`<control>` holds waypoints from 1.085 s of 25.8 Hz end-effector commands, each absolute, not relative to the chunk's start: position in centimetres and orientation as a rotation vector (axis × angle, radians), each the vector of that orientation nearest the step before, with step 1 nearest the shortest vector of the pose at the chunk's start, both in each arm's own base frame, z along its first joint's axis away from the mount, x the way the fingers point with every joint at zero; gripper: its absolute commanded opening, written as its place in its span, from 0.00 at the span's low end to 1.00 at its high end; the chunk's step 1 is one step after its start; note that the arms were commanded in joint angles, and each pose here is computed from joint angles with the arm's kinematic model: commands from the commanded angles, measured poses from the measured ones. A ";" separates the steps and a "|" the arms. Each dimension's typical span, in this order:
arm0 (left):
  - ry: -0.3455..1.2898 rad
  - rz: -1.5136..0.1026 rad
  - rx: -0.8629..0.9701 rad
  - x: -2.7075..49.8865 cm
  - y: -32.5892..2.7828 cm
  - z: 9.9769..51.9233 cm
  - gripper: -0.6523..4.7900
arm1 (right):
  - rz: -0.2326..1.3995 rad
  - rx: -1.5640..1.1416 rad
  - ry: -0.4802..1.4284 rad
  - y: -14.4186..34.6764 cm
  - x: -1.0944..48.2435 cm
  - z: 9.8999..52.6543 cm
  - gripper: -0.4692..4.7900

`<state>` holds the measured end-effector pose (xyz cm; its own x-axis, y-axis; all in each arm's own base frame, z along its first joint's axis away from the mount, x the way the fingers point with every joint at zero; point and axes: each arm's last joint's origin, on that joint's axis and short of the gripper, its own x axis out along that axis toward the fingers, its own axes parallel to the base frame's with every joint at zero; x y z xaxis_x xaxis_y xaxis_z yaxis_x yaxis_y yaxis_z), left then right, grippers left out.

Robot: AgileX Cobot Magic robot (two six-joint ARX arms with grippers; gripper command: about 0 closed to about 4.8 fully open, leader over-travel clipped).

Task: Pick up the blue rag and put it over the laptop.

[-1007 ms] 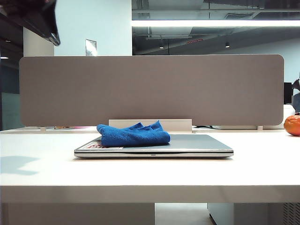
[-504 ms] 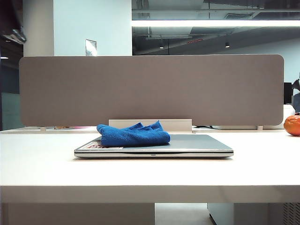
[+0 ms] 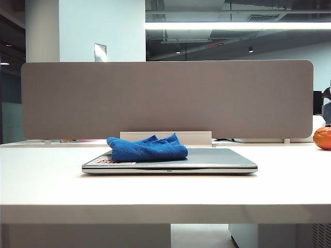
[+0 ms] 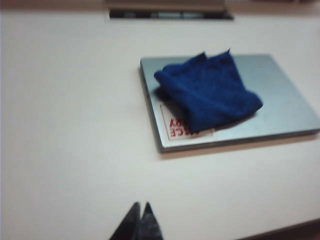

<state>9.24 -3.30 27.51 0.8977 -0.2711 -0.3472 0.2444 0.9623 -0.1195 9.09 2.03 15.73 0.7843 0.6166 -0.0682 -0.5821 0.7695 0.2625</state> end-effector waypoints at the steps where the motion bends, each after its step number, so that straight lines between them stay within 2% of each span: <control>1: 0.307 -0.263 -0.093 7.4 -2.6 27.4 0.11 | 0.653 0.231 0.147 2.0 9.1 15.7 0.08; 10: 0.181 -0.278 -0.121 5.3 -1.8 28.0 0.11 | 0.652 0.231 0.146 2.0 9.1 15.7 0.08; 13: 0.172 -0.258 -0.060 5.4 -1.7 27.9 0.11 | 0.653 0.231 0.147 2.0 9.1 15.7 0.08; 18: 0.102 -0.115 -0.053 7.0 -1.7 26.2 0.11 | 0.652 0.231 0.146 2.0 9.1 15.7 0.08; 24: 0.004 -0.139 -0.090 9.4 -1.2 22.5 0.11 | 0.652 0.230 0.146 2.0 9.1 15.7 0.08; 28: 0.001 -0.079 -0.090 9.6 -0.3 21.3 0.11 | 0.652 0.231 0.146 2.0 9.1 15.7 0.08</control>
